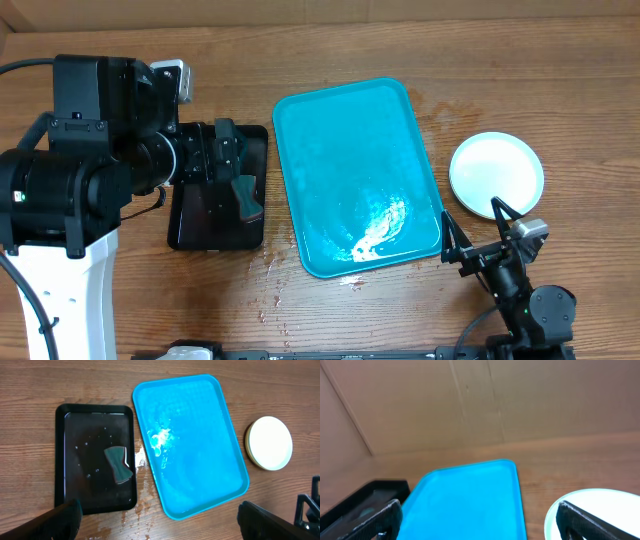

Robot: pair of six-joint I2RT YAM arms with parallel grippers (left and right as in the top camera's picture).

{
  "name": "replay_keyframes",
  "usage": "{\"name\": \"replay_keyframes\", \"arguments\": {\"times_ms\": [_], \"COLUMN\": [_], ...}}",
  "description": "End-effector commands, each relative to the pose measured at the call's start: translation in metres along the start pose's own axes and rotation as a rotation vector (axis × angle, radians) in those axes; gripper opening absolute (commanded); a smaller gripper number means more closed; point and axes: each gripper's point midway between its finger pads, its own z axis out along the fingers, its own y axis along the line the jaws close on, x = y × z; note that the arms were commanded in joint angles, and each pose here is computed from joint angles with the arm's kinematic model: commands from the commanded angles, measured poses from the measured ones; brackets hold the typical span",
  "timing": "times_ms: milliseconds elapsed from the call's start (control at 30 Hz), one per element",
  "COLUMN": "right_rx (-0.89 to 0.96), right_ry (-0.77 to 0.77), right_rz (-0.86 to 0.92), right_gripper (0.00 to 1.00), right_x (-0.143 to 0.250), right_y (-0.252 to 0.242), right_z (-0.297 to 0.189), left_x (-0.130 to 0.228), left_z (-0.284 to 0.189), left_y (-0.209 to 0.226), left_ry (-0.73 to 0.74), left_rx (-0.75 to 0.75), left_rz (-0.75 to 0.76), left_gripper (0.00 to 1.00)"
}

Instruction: Clean dirty plates on tray and stack at the side

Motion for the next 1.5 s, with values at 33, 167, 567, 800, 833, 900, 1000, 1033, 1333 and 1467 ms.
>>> {"name": "replay_keyframes", "arguments": {"times_ms": [33, 167, 567, 800, 833, 900, 1000, 1033, 1333, 1467], "right_rx": [0.006, 0.002, 0.008, 0.008, 0.008, 0.008, 0.008, 0.008, 0.008, 0.008], "right_ry": [-0.018, -0.017, 0.005, 0.005, 0.005, 0.005, 0.005, 0.005, 0.005, 0.005], "right_rz": [0.049, 0.048, 0.054, 0.053, 0.054, 0.053, 0.053, 0.053, 0.053, 0.053], "right_gripper": [1.0, 1.0, 1.0, 1.0, 1.0, 1.0, 1.0, 1.0, 1.0, 1.0], "right_x": [0.005, 0.005, 0.011, 0.01, 0.011, 0.011, 0.01, 0.01, 0.01, 0.011], "right_y": [-0.004, -0.003, -0.004, -0.004, -0.004, -0.004, -0.004, -0.004, -0.004, -0.004], "right_z": [0.002, 0.002, 0.002, 0.002, 0.002, 0.002, 0.002, 0.002, 0.002, 0.002], "left_x": [0.0, 0.0, 0.0, 0.0, 0.0, 0.001, 0.005, 0.002, -0.018, 0.006], "left_z": [0.002, 0.002, 0.002, 0.002, 0.002, 0.003, -0.005, -0.012, -0.039, -0.022], "left_y": [-0.002, -0.002, -0.002, -0.002, -0.002, 0.001, 0.02, 0.027, 0.015, 0.02], "left_ry": [0.005, 0.005, 0.005, 0.005, 0.006, 0.008, -0.005, -0.039, -0.497, -0.636], "left_rx": [0.004, 0.004, 0.004, 0.004, 0.004, -0.007, -0.123, -0.171, -0.084, -0.045], "left_rz": [0.019, 0.019, 0.019, 0.019, 0.019, 0.017, 0.025, 0.028, 0.125, 0.209], "left_gripper": [1.0, 1.0, 1.0, 1.0, 1.0, 1.0, 1.0, 1.0, 1.0, 1.0]}}
